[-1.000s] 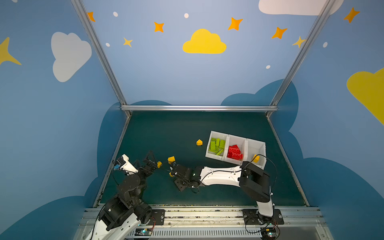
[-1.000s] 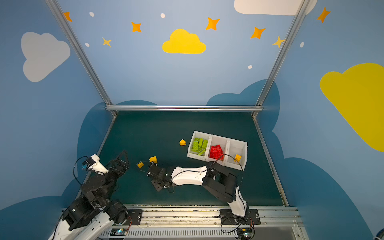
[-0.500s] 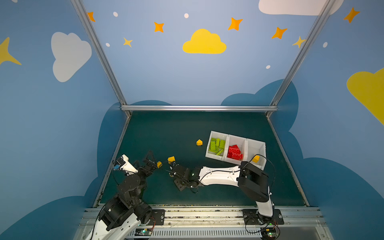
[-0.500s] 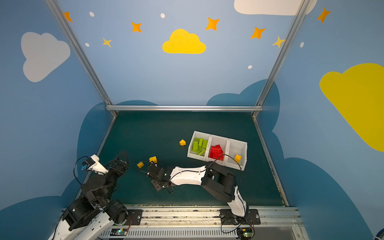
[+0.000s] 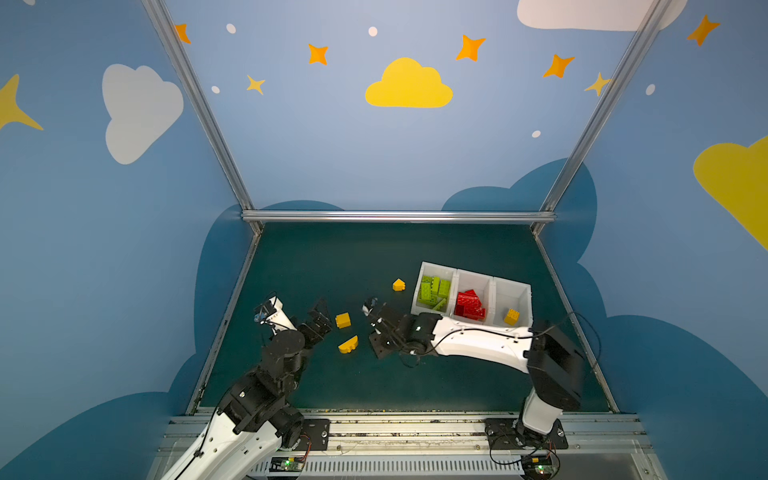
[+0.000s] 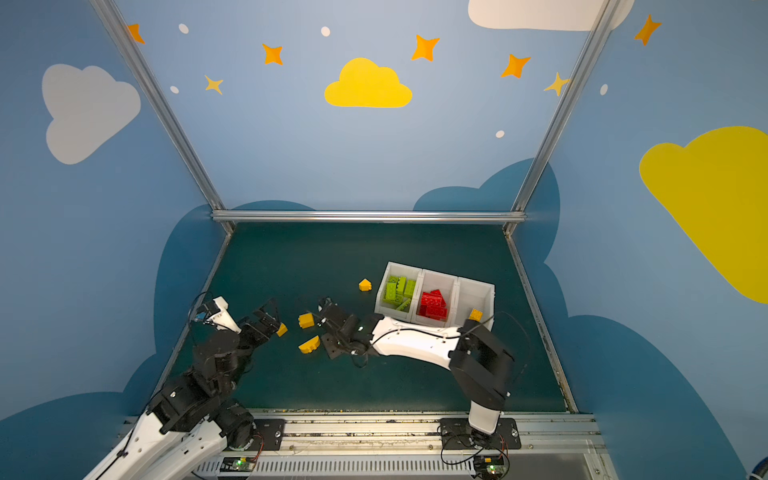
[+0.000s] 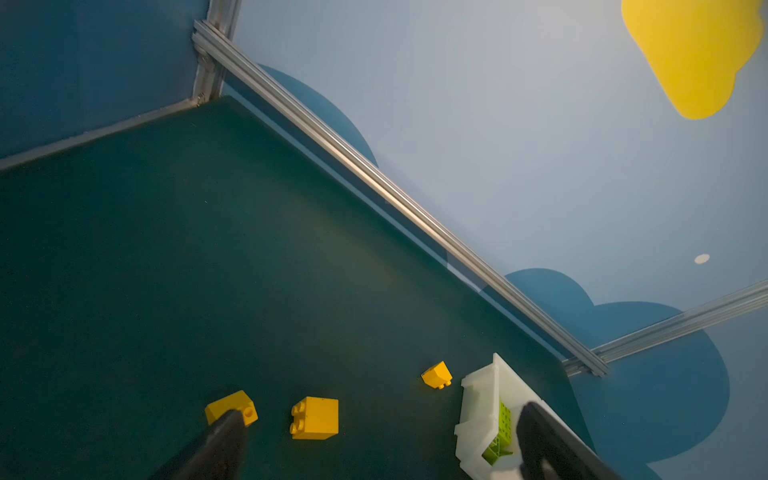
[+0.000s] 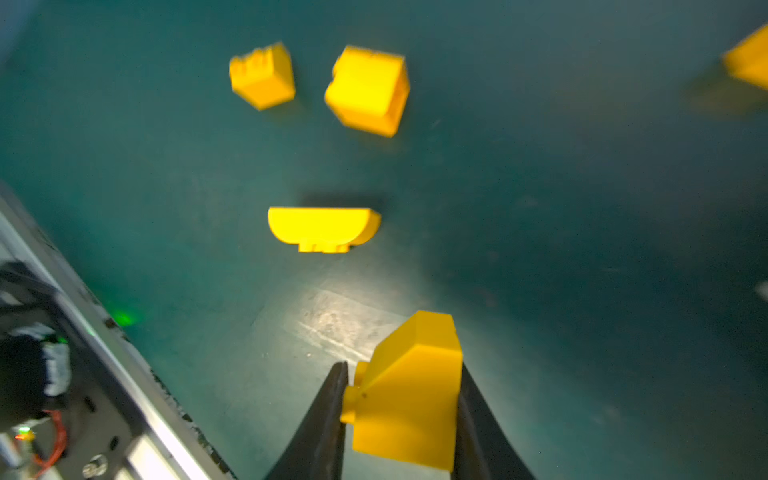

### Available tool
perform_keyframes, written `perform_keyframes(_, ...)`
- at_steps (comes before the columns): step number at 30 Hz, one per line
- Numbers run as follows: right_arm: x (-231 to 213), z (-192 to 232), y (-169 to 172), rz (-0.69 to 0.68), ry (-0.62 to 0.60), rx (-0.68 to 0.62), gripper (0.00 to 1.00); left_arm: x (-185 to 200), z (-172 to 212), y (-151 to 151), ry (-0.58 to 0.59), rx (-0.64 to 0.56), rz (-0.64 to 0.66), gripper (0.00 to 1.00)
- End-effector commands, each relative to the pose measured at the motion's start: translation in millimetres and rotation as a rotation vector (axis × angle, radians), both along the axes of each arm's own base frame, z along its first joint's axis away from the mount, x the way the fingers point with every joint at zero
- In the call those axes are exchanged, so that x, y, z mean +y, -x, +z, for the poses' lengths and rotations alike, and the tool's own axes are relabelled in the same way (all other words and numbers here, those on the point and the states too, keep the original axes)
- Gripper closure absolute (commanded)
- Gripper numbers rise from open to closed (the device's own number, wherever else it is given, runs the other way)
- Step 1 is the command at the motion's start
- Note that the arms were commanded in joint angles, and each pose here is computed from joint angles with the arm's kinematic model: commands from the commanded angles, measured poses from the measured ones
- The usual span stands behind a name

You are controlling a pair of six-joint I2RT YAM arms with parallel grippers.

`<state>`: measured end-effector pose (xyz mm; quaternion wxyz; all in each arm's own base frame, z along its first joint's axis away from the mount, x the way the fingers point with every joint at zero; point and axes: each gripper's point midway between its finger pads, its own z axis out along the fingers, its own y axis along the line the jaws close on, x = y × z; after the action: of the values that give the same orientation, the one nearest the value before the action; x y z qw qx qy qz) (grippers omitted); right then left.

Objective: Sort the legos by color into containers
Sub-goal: 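Carry the slope brick to the farthest compartment while the left gripper reaches out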

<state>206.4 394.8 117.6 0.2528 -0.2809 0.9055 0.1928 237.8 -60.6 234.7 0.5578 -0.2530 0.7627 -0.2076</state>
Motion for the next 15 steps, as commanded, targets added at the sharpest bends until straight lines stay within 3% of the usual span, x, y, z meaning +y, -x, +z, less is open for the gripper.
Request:
perform_keyframes(1,-34,18,-18,-0.081,-0.020,-0.017,0.67,-23,-1,-11,0.047,0.014,-0.073,0.00)
perform_keyframes(9,-127,61,-59,-0.291,-0.070,-0.098,0.67,-87,-30,-36,0.031,0.163,-0.289,0.00)
perform_keyframes(15,-204,77,-80,-0.485,-0.075,-0.117,0.67,-118,-46,-46,0.040,0.207,-0.358,0.00)
